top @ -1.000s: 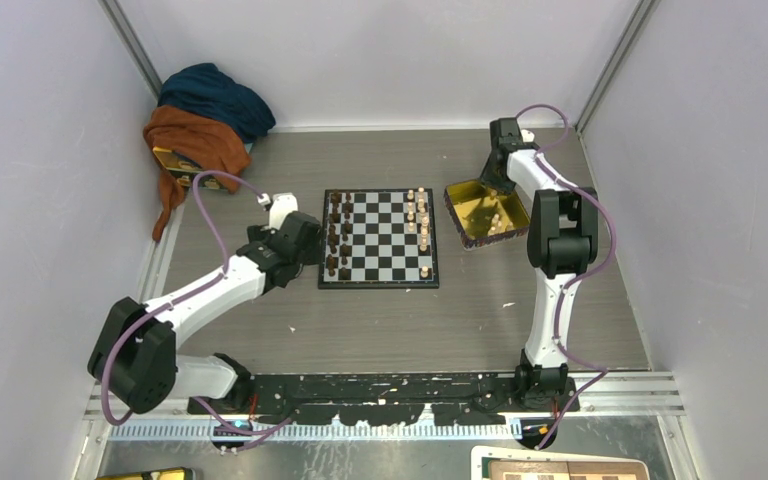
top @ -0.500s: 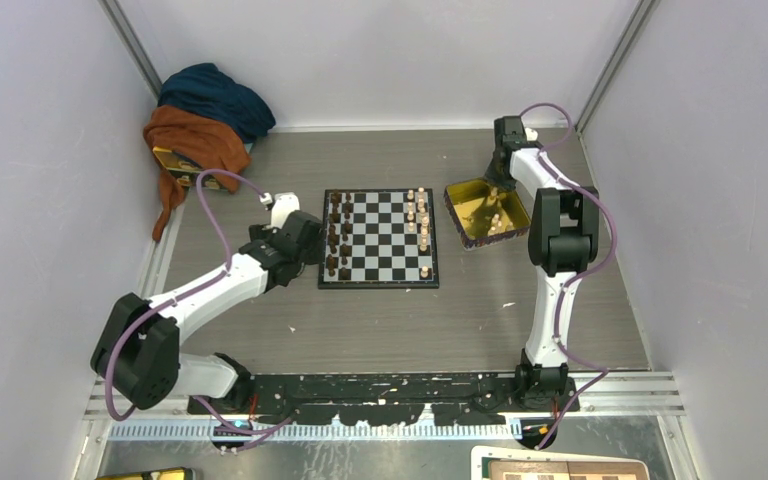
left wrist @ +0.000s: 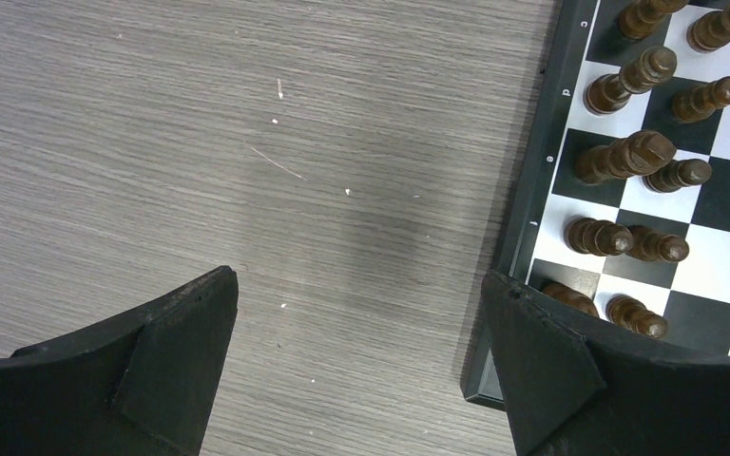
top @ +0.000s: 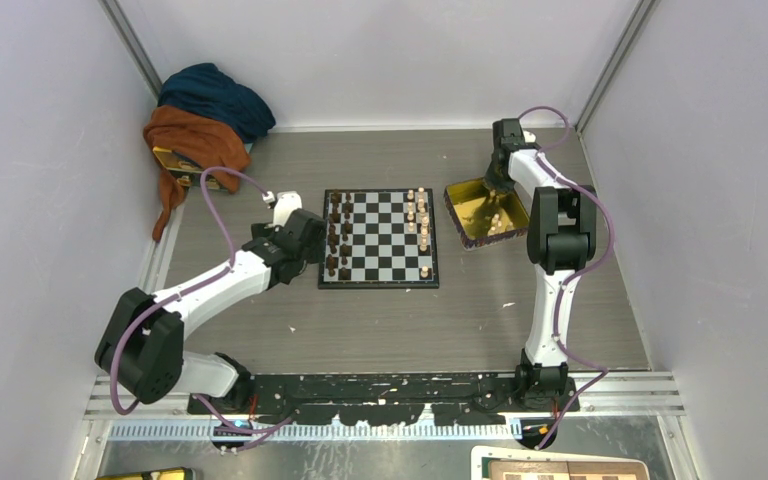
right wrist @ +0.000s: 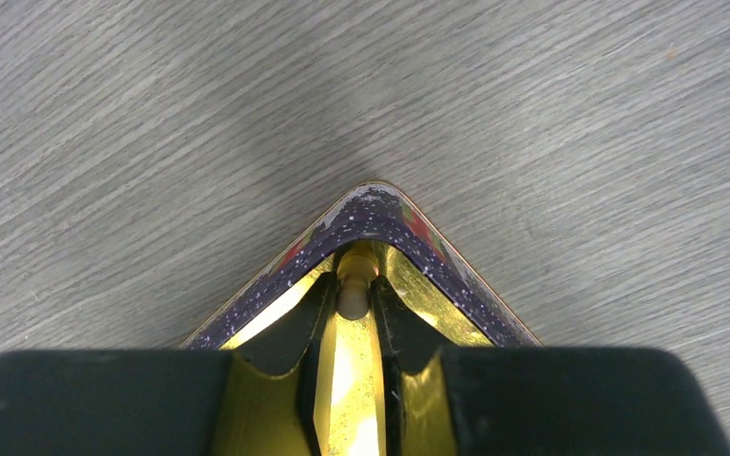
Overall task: Set up the chess pieces on the board
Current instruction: Pick up the chess piece from the storage box, then place the chess piece on the chessboard.
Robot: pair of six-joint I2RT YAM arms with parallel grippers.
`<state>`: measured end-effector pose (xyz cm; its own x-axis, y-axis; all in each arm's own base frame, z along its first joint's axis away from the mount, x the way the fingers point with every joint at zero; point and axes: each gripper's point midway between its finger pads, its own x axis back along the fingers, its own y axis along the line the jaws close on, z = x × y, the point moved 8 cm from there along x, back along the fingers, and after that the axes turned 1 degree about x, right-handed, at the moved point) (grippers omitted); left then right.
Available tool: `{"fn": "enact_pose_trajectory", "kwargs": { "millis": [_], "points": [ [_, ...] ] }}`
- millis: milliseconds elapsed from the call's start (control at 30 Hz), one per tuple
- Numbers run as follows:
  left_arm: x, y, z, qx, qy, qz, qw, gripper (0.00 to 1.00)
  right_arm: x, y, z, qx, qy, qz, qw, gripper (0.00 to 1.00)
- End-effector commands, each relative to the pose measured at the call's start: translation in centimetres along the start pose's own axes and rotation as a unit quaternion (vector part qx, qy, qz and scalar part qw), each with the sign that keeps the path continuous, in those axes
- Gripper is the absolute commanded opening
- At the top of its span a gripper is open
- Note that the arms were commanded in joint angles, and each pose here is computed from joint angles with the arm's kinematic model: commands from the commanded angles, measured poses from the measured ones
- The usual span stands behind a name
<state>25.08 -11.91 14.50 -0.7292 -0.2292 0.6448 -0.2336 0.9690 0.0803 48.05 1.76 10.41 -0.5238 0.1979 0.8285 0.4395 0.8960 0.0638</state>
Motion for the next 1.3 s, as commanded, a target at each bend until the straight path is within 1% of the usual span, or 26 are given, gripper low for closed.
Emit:
{"fn": "enact_pose_trajectory", "kwargs": {
  "millis": [0,67,100,233,333,667,933,1100,1267],
  "points": [
    [0.3,-0.8,-2.0,0.024,-0.037,0.006,0.999,1.00,1.0,0.4,-2.1,-0.009,-0.033,-0.014,0.999,0.18],
    [0.3,-0.8,-2.0,0.024,-0.036,0.006,0.999,1.00,1.1,0.4,-2.2,-0.009,-0.033,-0.016,0.999,0.10],
    [0.3,-0.7,-2.0,0.024,-0.036,0.005,0.999,1.00,1.1,0.5,-2.1,-0.009,-0.032,-0.016,0.999,0.07],
    [0.4,-0.7,-2.1,0.025,-0.037,0.007,0.999,1.00,1.5,0.5,-2.2,-0.009,-0.033,-0.020,0.999,0.06],
    [0.5,-0.7,-2.1,0.027,-0.038,0.008,0.999,1.00,2.1,0.5,-2.4,-0.006,-0.037,-0.023,0.999,0.01],
    [1.5,0.0,-2.1,0.042,-0.045,0.019,0.998,1.00,5.1,0.2,-3.0,-0.002,-0.056,-0.031,0.998,0.01],
    [2.6,0.7,-2.1,0.048,-0.046,0.025,0.997,1.00,8.0,1.1,-2.3,0.016,-0.067,-0.049,0.996,0.01],
    [3.4,1.2,-2.3,0.054,-0.052,0.032,0.997,1.00,11.3,3.0,-0.7,0.054,-0.078,-0.068,0.993,0.01],
    [4.1,1.6,-2.0,0.057,-0.050,0.036,0.996,1.00,15.8,6.1,2.1,0.108,-0.096,-0.097,0.985,0.01]
  ]
}}
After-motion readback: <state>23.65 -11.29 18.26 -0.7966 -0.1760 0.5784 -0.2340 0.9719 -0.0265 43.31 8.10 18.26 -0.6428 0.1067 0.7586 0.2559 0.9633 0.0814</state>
